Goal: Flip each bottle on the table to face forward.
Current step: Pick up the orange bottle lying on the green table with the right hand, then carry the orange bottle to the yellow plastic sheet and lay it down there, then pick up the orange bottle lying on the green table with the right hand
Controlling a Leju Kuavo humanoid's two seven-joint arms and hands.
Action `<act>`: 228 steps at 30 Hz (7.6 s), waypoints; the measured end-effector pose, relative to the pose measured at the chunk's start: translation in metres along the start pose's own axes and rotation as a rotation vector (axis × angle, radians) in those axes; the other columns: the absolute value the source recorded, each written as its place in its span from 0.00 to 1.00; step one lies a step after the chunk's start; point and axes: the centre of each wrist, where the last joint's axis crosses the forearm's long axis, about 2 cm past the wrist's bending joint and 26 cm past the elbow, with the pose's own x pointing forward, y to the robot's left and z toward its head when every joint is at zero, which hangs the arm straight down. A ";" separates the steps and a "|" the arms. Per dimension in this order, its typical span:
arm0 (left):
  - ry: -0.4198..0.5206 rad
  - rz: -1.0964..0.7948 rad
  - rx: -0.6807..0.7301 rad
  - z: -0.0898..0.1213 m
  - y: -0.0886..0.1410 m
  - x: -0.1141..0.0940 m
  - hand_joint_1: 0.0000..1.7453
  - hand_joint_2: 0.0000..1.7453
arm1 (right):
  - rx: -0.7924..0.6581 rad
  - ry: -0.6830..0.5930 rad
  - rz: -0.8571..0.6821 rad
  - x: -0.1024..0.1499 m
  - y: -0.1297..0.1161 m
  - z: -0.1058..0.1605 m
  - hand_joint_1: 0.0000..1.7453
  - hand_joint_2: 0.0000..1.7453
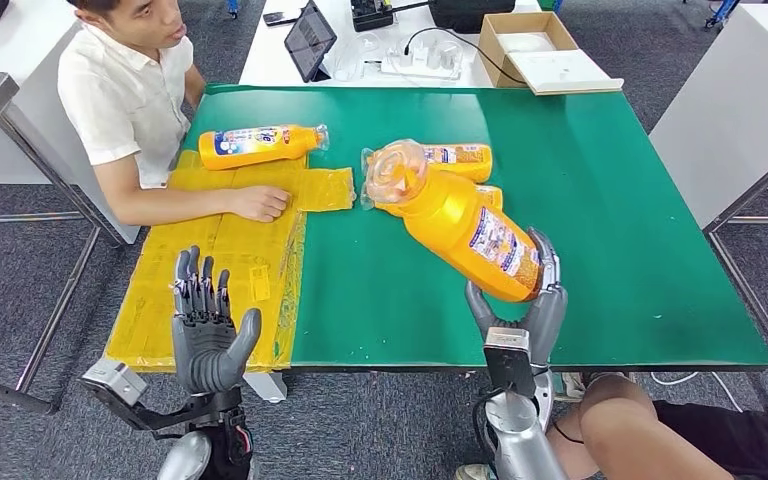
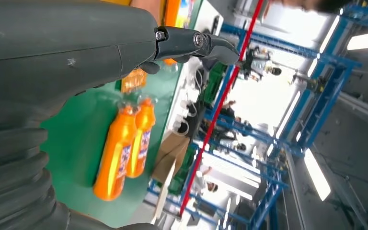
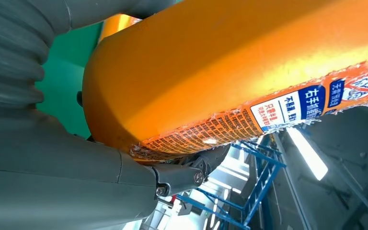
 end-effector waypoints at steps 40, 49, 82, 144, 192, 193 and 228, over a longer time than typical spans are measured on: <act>0.054 0.008 -0.322 0.003 -0.019 -0.013 0.00 1.00 | 0.708 -0.094 -0.049 0.014 0.079 0.074 1.00 1.00; 0.072 0.056 -0.434 0.001 -0.024 -0.013 0.37 1.00 | 0.722 -0.091 -0.071 0.016 0.091 0.074 1.00 1.00; 0.071 -0.231 -0.281 -0.019 0.023 -0.016 1.00 1.00 | 0.527 -0.077 -0.005 0.020 0.038 0.083 0.00 0.00; 0.484 -1.792 -0.677 -0.136 0.030 -0.082 0.28 1.00 | 0.377 0.045 -0.019 0.013 0.030 0.062 0.00 0.00; -0.242 -0.070 -0.181 -0.081 -0.006 0.016 0.00 1.00 | 0.360 0.065 0.046 -0.005 0.019 0.085 0.00 0.00; -0.248 -0.067 -0.183 -0.081 -0.007 0.018 0.00 1.00 | 0.359 0.064 0.046 -0.005 0.019 0.085 0.00 0.00; 0.225 -0.062 -0.084 0.015 -0.004 -0.027 0.00 1.00 | 0.634 0.085 0.917 -0.099 -0.086 -0.009 0.00 1.00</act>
